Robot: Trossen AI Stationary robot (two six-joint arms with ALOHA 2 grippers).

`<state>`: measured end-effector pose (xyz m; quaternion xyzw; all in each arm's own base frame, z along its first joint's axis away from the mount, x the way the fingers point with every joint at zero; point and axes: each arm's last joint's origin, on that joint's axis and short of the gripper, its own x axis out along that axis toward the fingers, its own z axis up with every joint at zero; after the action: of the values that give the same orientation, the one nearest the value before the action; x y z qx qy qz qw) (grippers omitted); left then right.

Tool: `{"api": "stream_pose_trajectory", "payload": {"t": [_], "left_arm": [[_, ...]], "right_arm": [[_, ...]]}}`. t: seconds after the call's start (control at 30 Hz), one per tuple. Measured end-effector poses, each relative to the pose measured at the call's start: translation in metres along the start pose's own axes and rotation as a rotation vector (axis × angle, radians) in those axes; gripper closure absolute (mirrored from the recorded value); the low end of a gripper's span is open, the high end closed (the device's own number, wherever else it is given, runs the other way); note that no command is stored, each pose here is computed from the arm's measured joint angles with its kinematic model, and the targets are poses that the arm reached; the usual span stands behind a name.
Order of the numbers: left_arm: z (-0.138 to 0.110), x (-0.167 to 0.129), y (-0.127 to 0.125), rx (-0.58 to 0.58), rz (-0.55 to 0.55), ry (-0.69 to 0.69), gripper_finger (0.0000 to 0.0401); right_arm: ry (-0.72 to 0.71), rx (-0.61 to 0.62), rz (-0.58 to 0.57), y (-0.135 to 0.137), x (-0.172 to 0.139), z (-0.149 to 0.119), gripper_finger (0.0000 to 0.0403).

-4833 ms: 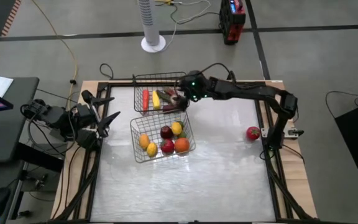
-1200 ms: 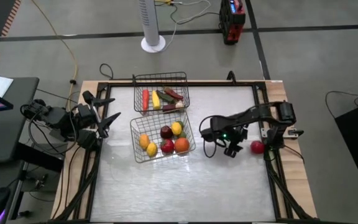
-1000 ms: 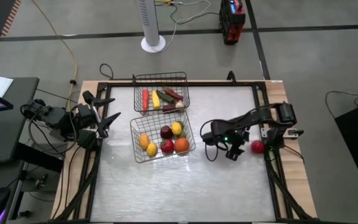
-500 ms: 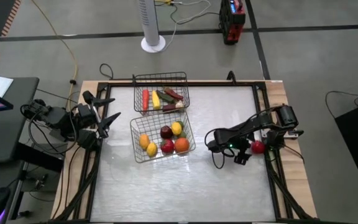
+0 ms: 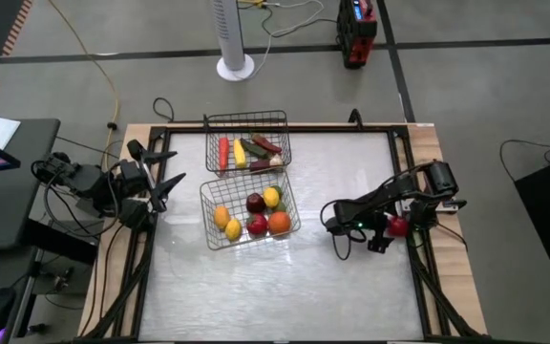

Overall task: Sort produce into baskets
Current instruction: Put the red tomato into the brown wire basket

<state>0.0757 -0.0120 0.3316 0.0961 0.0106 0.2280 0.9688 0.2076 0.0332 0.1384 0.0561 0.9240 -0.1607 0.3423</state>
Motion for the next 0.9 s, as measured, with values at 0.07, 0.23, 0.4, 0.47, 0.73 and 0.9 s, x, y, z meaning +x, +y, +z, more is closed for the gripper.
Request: {"api": "stream_pose_trajectory", "payload": {"t": [0.07, 0.23, 0.4, 0.47, 0.73, 0.9], "left_arm": [[0.0, 0.0, 0.0, -0.001, 0.0, 0.0, 0.0129], [0.0, 0.0, 0.0, 0.0, 0.0, 0.0, 0.0129], [0.0, 0.0, 0.0, -0.001, 0.0, 0.0, 0.0129], [0.0, 0.0, 0.0, -0.001, 0.0, 0.0, 0.0129], [0.0, 0.0, 0.0, -0.001, 0.0, 0.0, 0.0129], [0.0, 0.0, 0.0, -0.005, 0.001, -0.002, 0.0129]], "right_arm": [[-0.007, -0.001, 0.004, 0.0, 0.005, 0.002, 0.0025], [0.015, 0.002, -0.005, -0.001, 0.018, 0.002, 0.0027], [0.046, -0.003, 0.0, -0.002, 0.025, 0.0, 0.0048], [0.05, 0.002, 0.006, -0.003, 0.025, 0.001, 0.0065], [0.07, 0.096, 0.069, -0.009, 0.007, 0.002, 0.0096], [-0.02, 0.102, 0.127, -0.015, -0.029, 0.004, 0.0093]]}}
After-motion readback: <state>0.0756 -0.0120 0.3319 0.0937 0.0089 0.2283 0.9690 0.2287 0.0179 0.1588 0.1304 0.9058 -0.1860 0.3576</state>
